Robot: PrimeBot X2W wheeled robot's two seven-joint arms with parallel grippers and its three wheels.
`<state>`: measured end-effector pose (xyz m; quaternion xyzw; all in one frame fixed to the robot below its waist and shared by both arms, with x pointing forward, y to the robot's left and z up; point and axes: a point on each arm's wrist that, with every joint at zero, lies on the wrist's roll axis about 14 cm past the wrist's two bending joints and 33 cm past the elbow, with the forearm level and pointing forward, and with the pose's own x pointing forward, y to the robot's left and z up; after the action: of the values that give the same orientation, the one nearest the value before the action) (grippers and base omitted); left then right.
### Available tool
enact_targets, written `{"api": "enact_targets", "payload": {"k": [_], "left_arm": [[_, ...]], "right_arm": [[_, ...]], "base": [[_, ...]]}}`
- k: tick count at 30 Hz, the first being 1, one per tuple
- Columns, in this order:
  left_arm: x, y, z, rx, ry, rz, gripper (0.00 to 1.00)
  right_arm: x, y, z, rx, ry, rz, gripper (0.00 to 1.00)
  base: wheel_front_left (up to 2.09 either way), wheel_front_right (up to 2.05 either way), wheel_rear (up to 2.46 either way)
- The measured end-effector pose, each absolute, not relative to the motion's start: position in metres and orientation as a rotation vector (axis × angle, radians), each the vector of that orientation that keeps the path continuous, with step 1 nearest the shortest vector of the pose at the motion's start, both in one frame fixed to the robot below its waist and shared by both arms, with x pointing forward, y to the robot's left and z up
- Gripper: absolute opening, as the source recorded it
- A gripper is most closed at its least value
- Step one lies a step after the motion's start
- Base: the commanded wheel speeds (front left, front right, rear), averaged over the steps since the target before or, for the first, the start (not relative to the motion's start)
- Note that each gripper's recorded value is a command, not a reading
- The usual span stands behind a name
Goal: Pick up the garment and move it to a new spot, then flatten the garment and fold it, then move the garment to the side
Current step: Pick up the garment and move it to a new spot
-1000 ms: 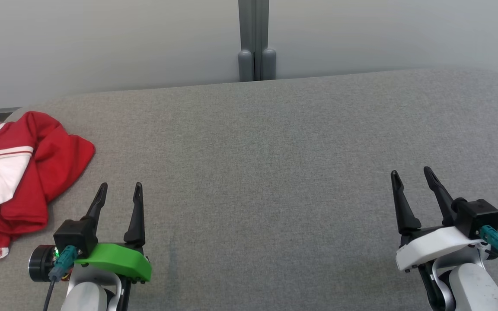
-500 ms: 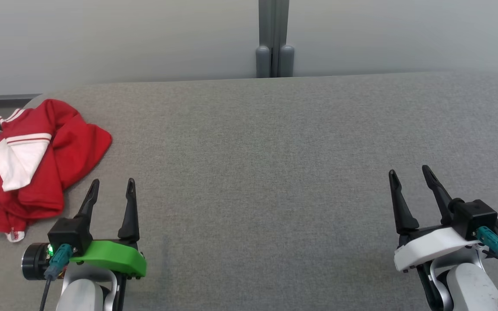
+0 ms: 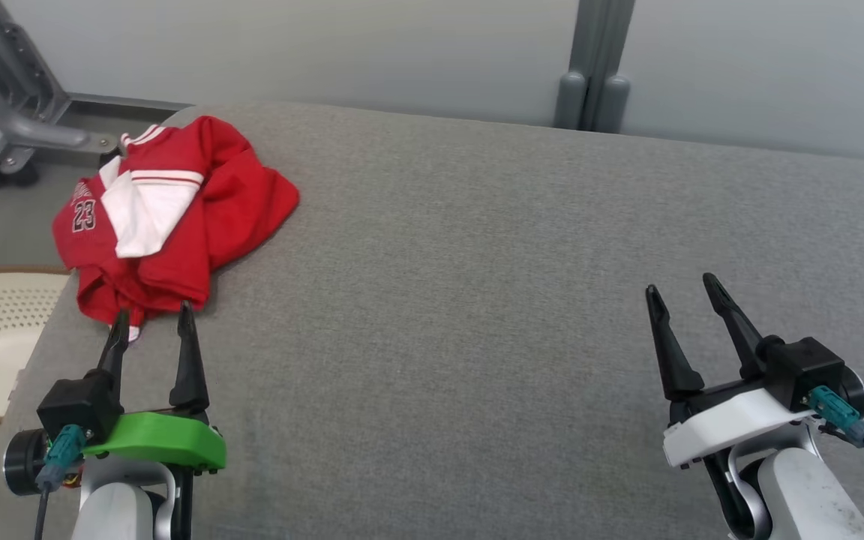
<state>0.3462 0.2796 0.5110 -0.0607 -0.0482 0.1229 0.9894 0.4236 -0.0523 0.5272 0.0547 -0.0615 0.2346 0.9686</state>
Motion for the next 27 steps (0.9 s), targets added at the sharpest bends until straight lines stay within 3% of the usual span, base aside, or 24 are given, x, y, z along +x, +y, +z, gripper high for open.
{"api": "enact_targets", "payload": {"k": [14, 20, 27], "left_arm": [[0.307, 0.328, 0.51, -0.112, -0.097, 0.423, 1.0], [0.347, 0.32, 0.516, -0.091, -0.086, 0.369, 1.0], [0.419, 0.319, 0.485, -0.101, 0.045, 0.321, 1.0]], "right_arm": [[0.436, 0.007, 0.524, 0.131, -0.12, 0.64, 1.0], [0.459, 0.008, 0.526, 0.098, -0.137, 0.668, 1.0], [0.494, -0.004, 0.511, 0.059, -0.121, 0.669, 1.0]], "base": [[0.0, 0.0, 0.0], [0.0, 0.0, 0.0], [0.0, 0.0, 0.0]]}}
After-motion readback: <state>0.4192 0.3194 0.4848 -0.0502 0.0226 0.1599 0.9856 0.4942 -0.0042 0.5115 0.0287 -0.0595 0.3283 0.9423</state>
